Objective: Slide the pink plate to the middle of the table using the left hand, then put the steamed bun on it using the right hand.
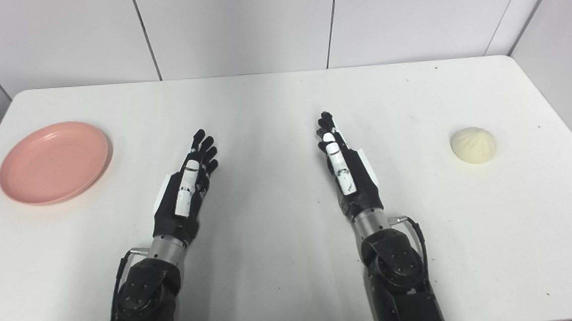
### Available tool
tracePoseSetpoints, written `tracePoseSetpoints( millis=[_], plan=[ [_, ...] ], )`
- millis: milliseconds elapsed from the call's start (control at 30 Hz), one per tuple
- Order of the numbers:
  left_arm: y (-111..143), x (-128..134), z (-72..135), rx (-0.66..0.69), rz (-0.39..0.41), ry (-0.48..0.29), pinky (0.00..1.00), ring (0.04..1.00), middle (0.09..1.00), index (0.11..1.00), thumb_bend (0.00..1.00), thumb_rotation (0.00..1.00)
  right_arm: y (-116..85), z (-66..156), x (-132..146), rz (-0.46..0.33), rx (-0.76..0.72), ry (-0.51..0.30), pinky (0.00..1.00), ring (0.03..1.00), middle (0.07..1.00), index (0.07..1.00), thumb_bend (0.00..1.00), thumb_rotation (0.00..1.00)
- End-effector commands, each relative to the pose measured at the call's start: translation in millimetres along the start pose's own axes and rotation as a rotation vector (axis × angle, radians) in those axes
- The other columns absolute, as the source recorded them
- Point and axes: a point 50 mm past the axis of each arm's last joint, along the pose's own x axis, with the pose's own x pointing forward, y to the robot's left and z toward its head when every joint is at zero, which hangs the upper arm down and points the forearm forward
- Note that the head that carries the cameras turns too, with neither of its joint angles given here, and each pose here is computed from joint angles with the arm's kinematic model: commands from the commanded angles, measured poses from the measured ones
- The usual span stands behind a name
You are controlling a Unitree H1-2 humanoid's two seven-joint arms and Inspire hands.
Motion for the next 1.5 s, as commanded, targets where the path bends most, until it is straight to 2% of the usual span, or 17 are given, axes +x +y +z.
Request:
tracePoseSetpoints(
  millis=[0, 600, 767, 1000, 1467],
  plan=[
    [14.2, -26.9, -35.7, -0.012, 0.038, 0.136, 1.00, 0.993, 1.000, 1.000, 0.36, 1.00, -1.4, -25.3, -19.3, -0.009, 0.025, 0.081, 1.00, 1.000, 1.000, 1.000, 0.16, 1.00],
    [13.0, -26.1, -36.7, -0.006, 0.034, 0.137, 1.00, 0.997, 1.000, 1.000, 0.36, 1.00, -1.8, -25.8, -19.5, -0.021, 0.023, 0.081, 1.00, 1.000, 1.000, 1.000, 0.16, 1.00],
    [5.7, -21.2, -41.3, -0.003, 0.028, 0.126, 1.00, 0.999, 1.000, 1.000, 0.33, 1.00, -10.3, -28.1, -20.0, -0.021, 0.022, 0.078, 1.00, 1.000, 1.000, 1.000, 0.21, 1.00],
    [-7.9, -12.6, -49.3, 0.017, 0.018, 0.125, 1.00, 1.000, 1.000, 1.000, 0.36, 1.00, -23.3, -26.2, -20.7, -0.029, 0.010, 0.069, 1.00, 1.000, 1.000, 1.000, 0.18, 1.00],
    [-12.8, -7.2, -52.7, 0.030, 0.008, 0.112, 1.00, 1.000, 1.000, 1.000, 0.35, 1.00, -25.9, -24.5, -20.4, -0.021, 0.036, 0.072, 1.00, 1.000, 1.000, 1.000, 0.18, 1.00]
  ],
)
